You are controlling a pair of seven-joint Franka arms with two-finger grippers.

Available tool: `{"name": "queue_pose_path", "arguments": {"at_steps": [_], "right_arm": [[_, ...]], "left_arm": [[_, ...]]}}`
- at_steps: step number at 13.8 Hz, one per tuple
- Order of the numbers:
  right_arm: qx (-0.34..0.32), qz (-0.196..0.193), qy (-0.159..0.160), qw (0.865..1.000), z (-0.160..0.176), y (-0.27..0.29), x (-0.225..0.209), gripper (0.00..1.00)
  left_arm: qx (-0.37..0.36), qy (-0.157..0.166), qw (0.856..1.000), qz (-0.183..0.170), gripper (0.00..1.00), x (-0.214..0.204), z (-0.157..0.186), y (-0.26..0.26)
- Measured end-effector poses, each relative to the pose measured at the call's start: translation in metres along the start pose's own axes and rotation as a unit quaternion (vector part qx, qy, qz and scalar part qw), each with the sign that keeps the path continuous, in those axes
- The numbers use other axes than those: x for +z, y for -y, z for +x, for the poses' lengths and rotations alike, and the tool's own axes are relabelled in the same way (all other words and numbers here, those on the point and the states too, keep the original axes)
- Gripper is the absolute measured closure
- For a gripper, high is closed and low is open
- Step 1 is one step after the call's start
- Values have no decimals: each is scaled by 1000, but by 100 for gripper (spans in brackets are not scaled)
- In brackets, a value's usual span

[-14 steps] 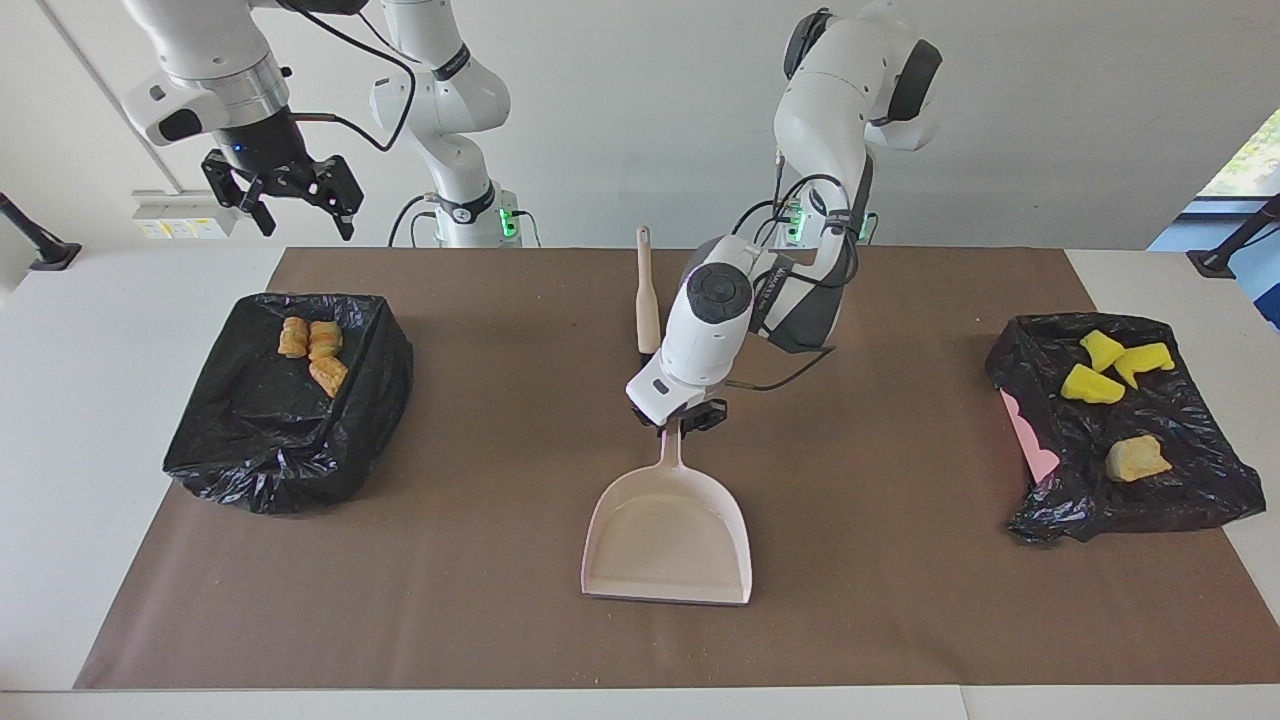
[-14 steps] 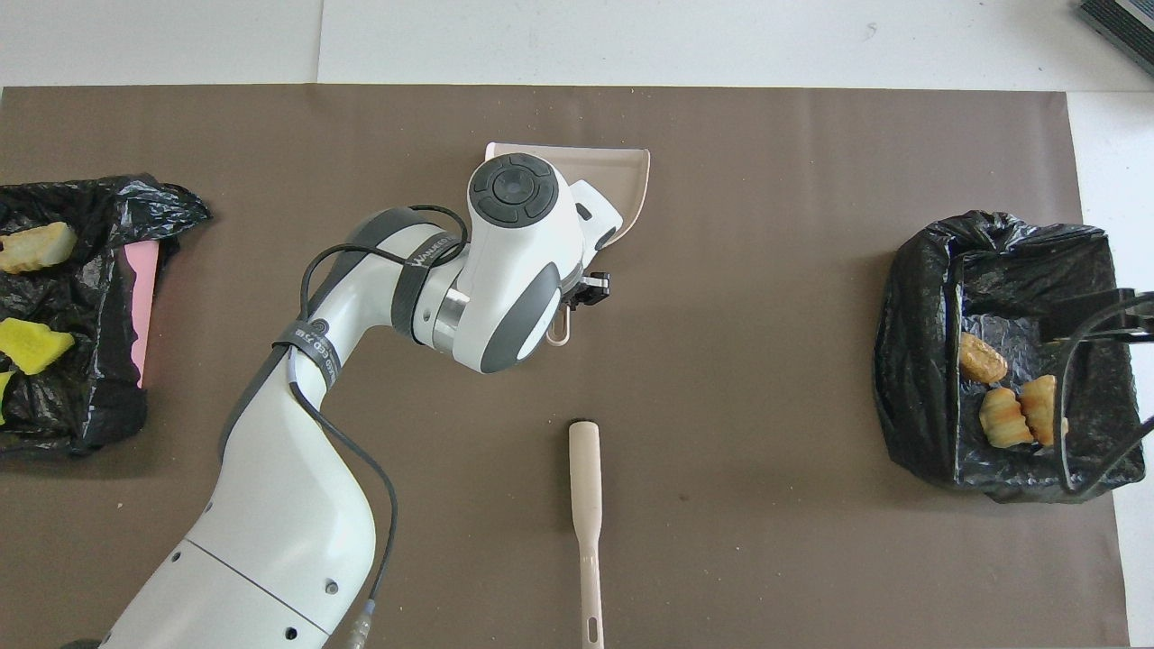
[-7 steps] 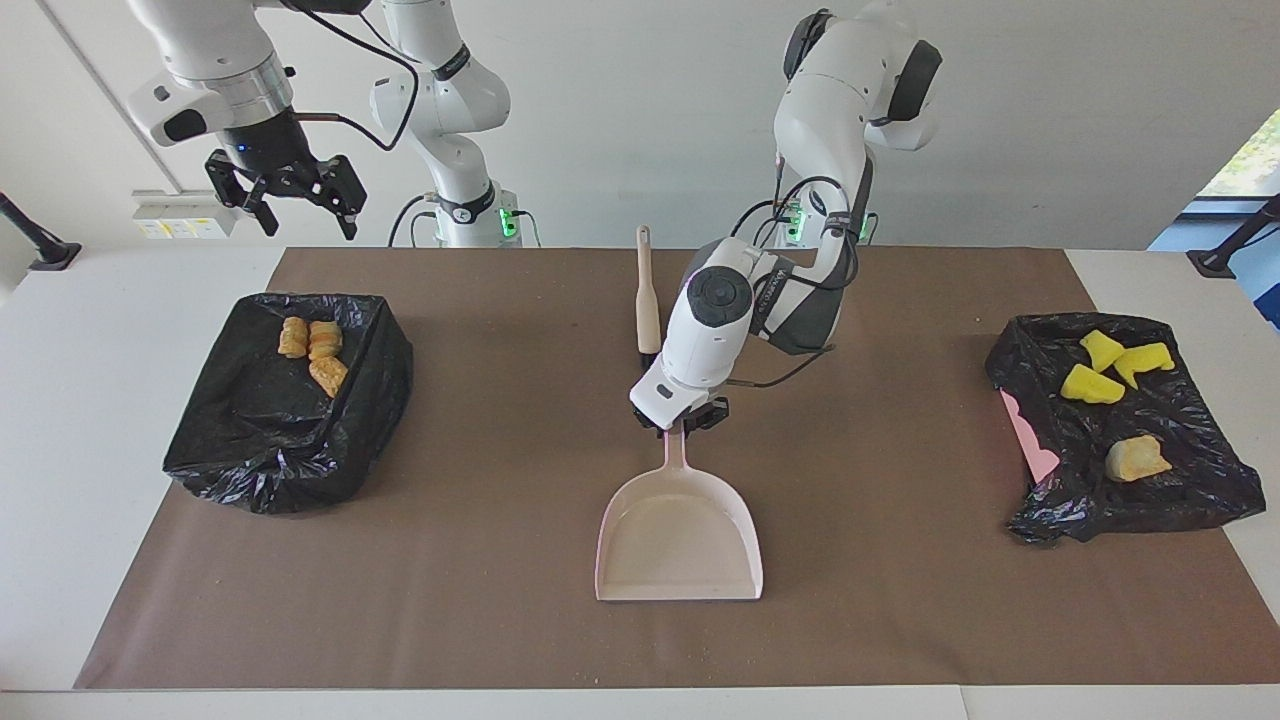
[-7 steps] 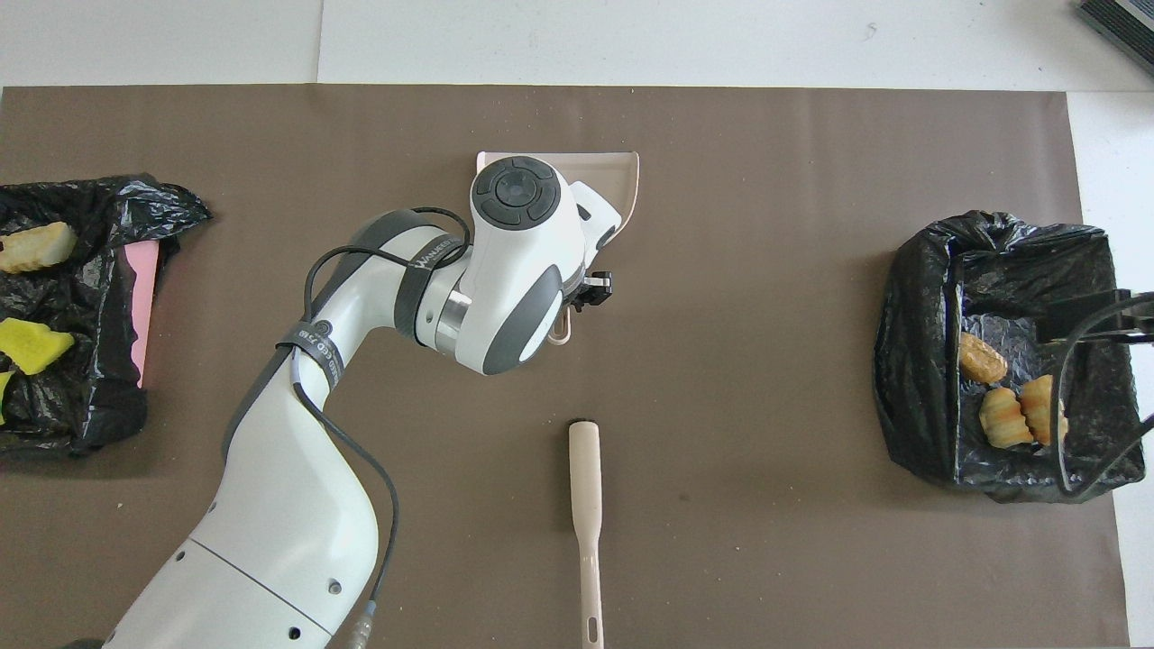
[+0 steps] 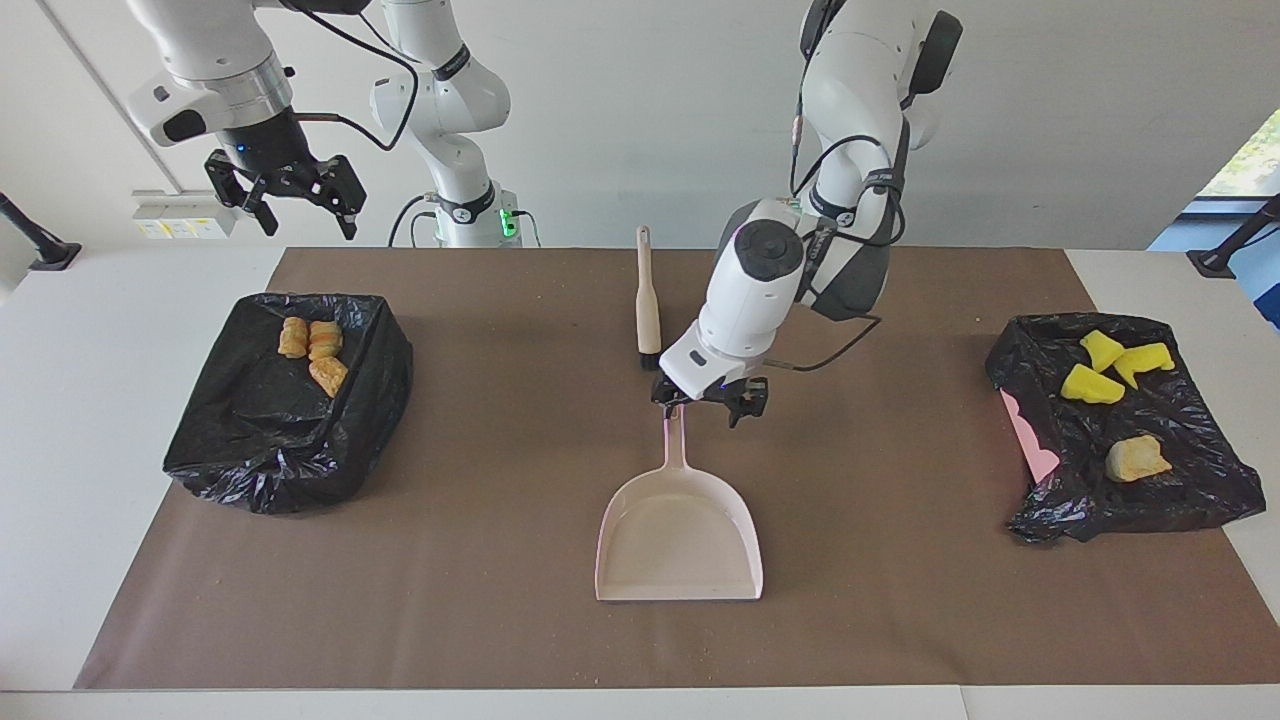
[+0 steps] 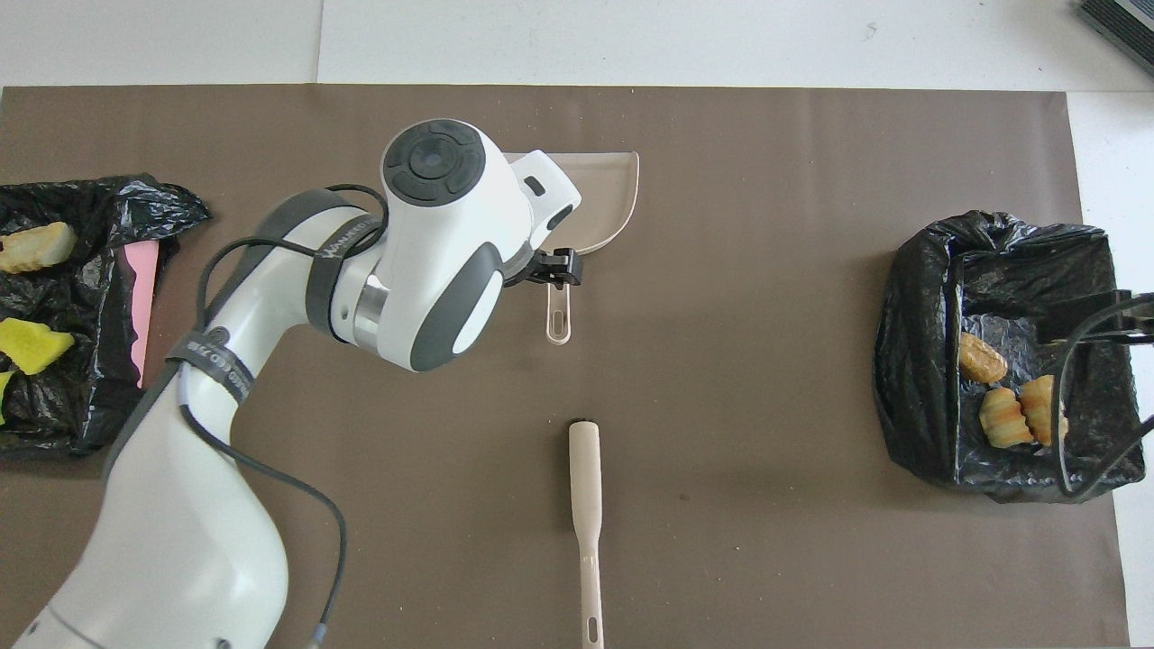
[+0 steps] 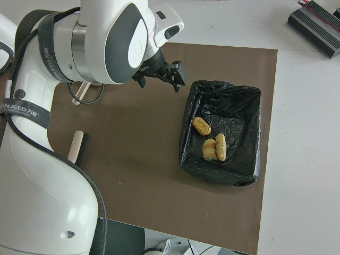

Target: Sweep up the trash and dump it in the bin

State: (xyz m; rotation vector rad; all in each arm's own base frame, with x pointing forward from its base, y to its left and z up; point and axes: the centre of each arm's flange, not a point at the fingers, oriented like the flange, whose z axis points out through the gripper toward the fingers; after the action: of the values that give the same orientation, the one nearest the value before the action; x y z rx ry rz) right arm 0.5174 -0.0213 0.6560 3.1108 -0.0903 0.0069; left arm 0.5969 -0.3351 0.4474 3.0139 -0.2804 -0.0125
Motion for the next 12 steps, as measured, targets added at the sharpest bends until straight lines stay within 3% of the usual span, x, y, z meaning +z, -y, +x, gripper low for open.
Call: {"name": "queue_pose_path", "arguments": {"at_steps": [3,7,12], "right_arm": [[0,0,0,1000,0,0,0,0],[0,0,0,1000,0,0,0,0],[0,0,0,1000,0,0,0,0]], "left_arm": [[-5,9,1000,3,0,-91,-21,95],[-57,9,998,3,0,-196,-78,197],[-60,24,998,23,0,-251,-132,225]]}}
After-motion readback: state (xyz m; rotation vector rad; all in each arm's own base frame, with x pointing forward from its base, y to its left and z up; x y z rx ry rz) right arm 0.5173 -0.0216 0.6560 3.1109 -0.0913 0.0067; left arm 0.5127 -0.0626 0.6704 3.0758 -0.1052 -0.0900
